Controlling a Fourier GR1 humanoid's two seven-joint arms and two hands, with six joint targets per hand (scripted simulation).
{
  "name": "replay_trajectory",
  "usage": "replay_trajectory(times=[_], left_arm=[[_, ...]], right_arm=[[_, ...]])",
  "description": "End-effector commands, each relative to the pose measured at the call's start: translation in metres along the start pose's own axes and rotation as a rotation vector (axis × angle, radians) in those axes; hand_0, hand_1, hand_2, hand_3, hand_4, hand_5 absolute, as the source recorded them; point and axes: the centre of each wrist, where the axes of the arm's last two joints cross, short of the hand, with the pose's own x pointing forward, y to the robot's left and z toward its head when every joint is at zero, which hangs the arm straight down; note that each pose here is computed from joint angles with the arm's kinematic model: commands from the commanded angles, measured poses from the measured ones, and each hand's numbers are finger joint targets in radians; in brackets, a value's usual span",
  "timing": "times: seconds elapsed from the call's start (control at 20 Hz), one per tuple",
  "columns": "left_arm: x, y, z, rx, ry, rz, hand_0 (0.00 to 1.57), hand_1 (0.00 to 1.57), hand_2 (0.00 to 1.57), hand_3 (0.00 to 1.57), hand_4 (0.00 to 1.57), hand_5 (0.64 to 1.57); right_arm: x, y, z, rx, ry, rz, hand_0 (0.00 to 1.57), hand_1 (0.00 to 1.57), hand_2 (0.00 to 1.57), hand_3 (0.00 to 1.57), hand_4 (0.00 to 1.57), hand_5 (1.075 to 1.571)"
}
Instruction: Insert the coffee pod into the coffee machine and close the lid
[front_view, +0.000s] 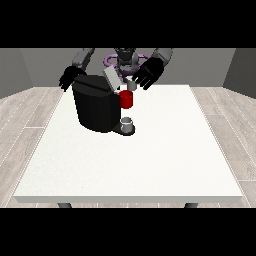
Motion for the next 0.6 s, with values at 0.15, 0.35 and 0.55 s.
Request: replay_trajectory(times=[0.15, 0.35, 0.55], left_arm=[[0.006, -0.004, -0.005, 0.007, 0.031, -0.017, 1.28, 1.28, 1.31, 1.22, 0.50, 1.571], [0.002, -0.024, -0.001, -0.035, -0.023, -0.012, 1.27, 1.27, 1.30, 1.22, 0.51, 1.571], [0.015, -0.031, -0.007, -0.046, -0.019, -0.021, 1.21, 1.21, 1.26, 1.19, 0.50, 1.571]], right_arm=[[0.011, -0.008, -0.005, 0.018, 0.003, 0.003, 0.00, 0.00, 0.00, 0.00, 0.53, 1.571], [-0.005, -0.012, 0.007, -0.012, 0.016, -0.033, 0.00, 0.00, 0.00, 0.00, 0.51, 1.571], [-0.003, -0.007, 0.001, -0.043, 0.012, -0.036, 0.00, 0.00, 0.00, 0.00, 0.51, 1.571]])
